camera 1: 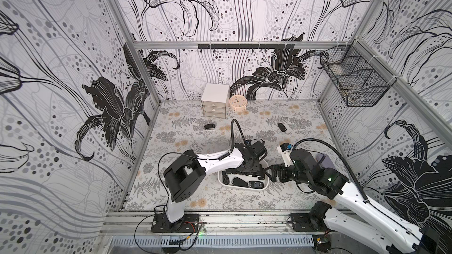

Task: Place the car key into the storage box
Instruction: Place the car key in the storage box.

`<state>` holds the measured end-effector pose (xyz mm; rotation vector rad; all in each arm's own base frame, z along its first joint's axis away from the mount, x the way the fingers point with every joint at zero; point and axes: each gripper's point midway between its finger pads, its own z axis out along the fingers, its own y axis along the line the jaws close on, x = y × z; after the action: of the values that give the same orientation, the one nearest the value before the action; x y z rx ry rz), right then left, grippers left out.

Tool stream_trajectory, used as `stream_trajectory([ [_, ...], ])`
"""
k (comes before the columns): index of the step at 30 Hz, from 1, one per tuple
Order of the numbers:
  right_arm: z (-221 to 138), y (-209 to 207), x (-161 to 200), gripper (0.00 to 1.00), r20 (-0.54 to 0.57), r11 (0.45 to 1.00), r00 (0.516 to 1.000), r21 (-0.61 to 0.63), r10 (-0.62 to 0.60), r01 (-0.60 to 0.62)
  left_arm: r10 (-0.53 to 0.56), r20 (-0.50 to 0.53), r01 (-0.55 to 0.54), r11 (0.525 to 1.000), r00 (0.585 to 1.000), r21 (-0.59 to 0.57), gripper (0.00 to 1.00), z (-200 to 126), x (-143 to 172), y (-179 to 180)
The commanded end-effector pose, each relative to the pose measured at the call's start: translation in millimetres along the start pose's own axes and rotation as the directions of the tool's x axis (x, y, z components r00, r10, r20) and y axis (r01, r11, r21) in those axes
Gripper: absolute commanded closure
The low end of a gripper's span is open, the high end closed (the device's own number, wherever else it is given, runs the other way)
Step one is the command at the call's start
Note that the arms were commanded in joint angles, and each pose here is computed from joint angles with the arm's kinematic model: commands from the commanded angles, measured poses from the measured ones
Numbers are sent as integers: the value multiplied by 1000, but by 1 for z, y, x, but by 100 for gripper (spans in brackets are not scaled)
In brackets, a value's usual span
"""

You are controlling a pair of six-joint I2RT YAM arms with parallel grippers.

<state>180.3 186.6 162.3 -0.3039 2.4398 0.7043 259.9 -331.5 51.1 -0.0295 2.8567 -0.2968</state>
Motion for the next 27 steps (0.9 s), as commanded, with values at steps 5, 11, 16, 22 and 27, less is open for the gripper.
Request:
stream_trajectory([
  [5, 2, -4, 4, 0, -11, 1000, 1000, 11, 5, -5, 10, 26, -11, 1000, 1000, 26, 70, 2, -10, -14],
  [11, 2, -5, 4, 0, -10, 1000, 1000, 13, 4, -4, 10, 29, -11, 1000, 1000, 28, 65, 2, -11, -16],
  [16, 3, -5, 4, 0, -13, 1000, 1000, 16, 2, -2, 9, 31, -9, 1000, 999, 30, 61, 1, -12, -16],
  [22, 4, -6, 5, 0, -14, 1000, 1000, 17, 8, -8, 10, 31, -11, 999, 999, 34, 55, -1, -12, -16],
  [27, 5, -5, 4, 0, -14, 1000, 1000, 17, 10, -9, 10, 34, -11, 999, 999, 35, 55, -4, -12, -16],
])
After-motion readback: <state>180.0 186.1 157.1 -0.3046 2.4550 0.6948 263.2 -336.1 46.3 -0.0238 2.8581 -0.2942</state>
